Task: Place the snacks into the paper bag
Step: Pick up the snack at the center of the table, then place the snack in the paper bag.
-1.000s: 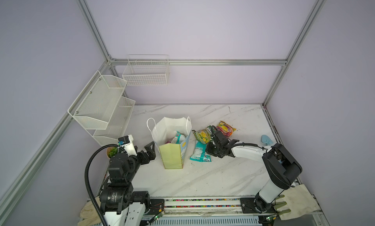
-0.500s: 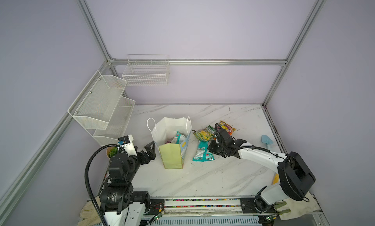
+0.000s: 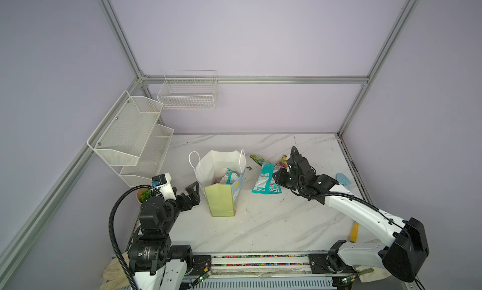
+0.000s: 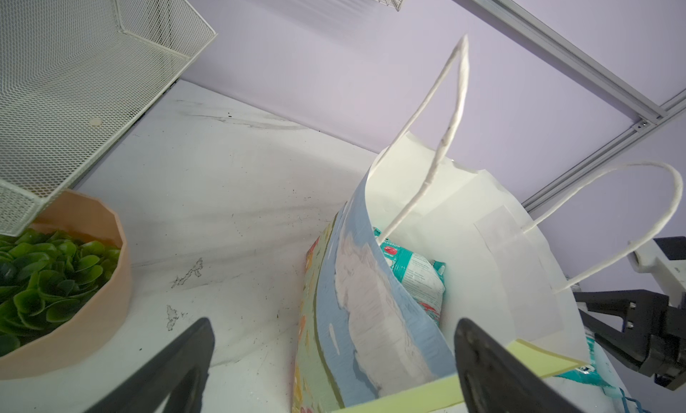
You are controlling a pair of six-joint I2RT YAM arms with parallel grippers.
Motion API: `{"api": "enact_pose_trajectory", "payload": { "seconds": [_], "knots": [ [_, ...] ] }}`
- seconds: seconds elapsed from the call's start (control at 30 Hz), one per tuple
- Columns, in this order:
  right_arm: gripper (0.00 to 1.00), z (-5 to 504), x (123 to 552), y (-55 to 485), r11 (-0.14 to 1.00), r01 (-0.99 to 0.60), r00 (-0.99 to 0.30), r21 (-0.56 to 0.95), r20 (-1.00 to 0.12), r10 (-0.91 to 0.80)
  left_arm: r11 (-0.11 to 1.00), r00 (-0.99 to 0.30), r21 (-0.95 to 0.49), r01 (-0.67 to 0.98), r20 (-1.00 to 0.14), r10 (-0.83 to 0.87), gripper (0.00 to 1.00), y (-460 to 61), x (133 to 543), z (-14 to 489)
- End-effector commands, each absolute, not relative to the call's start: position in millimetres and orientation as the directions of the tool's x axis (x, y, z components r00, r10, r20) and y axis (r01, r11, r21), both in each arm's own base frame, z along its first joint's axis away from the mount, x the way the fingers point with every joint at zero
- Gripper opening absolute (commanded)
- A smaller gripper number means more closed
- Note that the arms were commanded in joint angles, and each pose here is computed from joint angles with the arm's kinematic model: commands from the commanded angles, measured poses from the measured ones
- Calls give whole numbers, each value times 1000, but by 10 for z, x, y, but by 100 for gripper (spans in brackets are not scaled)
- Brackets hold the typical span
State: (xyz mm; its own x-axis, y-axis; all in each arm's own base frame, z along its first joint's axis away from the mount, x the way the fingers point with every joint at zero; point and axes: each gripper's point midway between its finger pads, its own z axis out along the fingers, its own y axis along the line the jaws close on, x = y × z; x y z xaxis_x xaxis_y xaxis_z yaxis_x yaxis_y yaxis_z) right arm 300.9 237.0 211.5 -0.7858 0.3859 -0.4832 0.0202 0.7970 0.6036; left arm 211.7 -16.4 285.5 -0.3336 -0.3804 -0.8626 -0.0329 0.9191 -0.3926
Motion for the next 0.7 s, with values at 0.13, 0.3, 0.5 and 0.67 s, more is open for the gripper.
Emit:
{"api": "enact_pose_trajectory", "payload": {
  "seconds": [0.13, 0.3, 0.5, 0.67],
  "knots": [
    [0, 2952, 3038, 2263, 737, -65, -664, 673, -580, 471, 920, -335, -392, -30, -863, -378, 100, -171, 2156, 2774],
    [0, 3179, 3033, 2262, 720, -105, -637, 686, -602, 481, 920, -335, -391, -32, -862, -379, 100, -167, 2157, 2768],
    [0, 3390, 3066, 2294, 706, -144, -614, 694, -622, 486, 919, -335, -392, -33, -862, -380, 100, -167, 2157, 2769],
    [0, 3809, 3130, 2251, 714, -183, -547, 676, -673, 497, 919, -337, -392, -33, -861, -379, 100, -167, 2161, 2763]
  ]
}}
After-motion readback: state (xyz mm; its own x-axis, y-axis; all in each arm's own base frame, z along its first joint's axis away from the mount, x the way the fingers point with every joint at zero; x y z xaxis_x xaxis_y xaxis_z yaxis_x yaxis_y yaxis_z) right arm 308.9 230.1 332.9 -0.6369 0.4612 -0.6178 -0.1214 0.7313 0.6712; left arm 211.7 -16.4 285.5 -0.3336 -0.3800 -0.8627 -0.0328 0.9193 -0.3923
